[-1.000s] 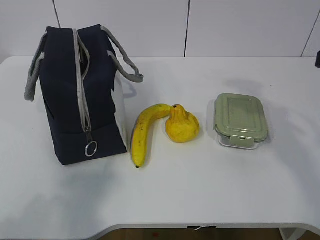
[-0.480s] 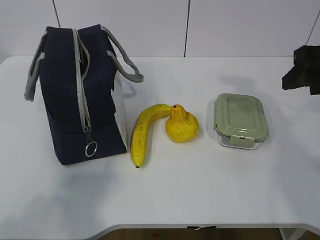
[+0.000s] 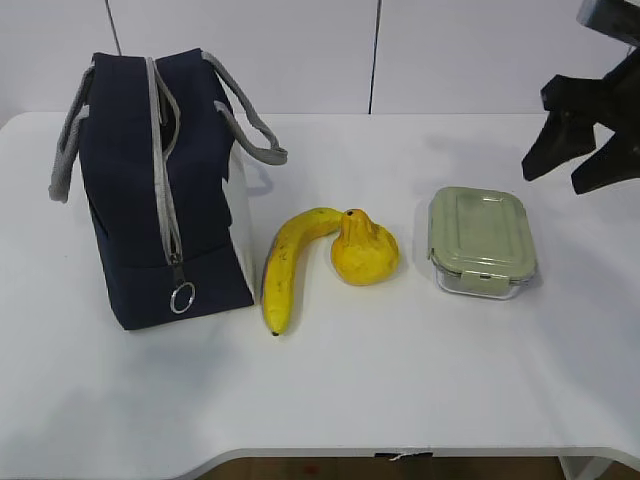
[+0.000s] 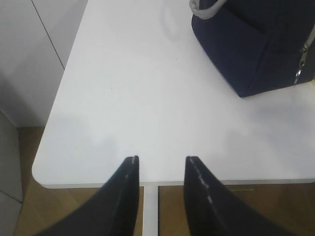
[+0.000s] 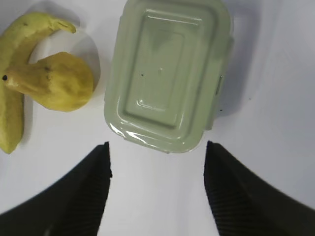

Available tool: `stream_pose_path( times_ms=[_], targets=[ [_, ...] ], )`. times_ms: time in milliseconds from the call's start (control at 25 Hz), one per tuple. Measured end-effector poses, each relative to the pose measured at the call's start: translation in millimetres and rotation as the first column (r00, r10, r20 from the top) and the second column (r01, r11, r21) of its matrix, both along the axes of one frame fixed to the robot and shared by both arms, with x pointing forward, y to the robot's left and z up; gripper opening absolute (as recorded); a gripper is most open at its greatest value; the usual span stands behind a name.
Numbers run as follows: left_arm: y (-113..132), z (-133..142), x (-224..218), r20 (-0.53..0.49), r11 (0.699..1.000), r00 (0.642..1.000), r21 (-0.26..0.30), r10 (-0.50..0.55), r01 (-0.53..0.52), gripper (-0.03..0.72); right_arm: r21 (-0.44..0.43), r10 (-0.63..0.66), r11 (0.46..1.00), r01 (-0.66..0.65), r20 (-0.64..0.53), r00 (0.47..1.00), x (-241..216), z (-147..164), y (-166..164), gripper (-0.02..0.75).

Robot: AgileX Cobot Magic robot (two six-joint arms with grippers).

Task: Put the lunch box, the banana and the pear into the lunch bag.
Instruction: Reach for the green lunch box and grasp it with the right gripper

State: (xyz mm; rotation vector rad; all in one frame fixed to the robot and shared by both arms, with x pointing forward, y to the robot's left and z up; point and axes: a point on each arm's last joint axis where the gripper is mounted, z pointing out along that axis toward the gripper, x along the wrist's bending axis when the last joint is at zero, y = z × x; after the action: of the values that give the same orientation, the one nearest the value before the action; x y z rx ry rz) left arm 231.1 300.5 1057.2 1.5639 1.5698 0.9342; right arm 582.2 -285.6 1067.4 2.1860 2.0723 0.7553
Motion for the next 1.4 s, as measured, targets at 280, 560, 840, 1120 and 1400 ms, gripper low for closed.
stream_pose_path(
  times_ms=[280, 560, 840, 1120, 1400],
  targets=[
    [0, 0, 0, 0.000, 1.000, 1.000, -0.001, 0.000, 0.000, 0.246, 0.201, 0.041, 0.979, -0.041, 0.003, 0.999, 4, -5, -40, 0.494],
    [0, 0, 0, 0.000, 1.000, 1.000, -0.001, 0.000, 0.000, 0.245, 0.285, 0.078, 0.955, -0.081, 0.024, 0.997, 9, -19, -60, 0.519],
    [0, 0, 0, 0.000, 1.000, 1.000, -0.001, 0.000, 0.000, 0.245, 0.331, 0.122, 0.937, -0.115, -0.002, 0.992, 23, -51, -63, 0.528],
    [0, 0, 0, 0.000, 1.000, 1.000, -0.001, 0.000, 0.000, 0.245, 0.352, 0.124, 0.931, -0.101, -0.044, 0.991, 36, -87, -67, 0.530],
    [0, 0, 0, 0.000, 1.000, 1.000, -0.002, -0.001, 0.001, 0.245, 0.379, 0.093, 0.922, -0.077, -0.025, 0.995, 43, -106, -76, 0.531]
  ],
)
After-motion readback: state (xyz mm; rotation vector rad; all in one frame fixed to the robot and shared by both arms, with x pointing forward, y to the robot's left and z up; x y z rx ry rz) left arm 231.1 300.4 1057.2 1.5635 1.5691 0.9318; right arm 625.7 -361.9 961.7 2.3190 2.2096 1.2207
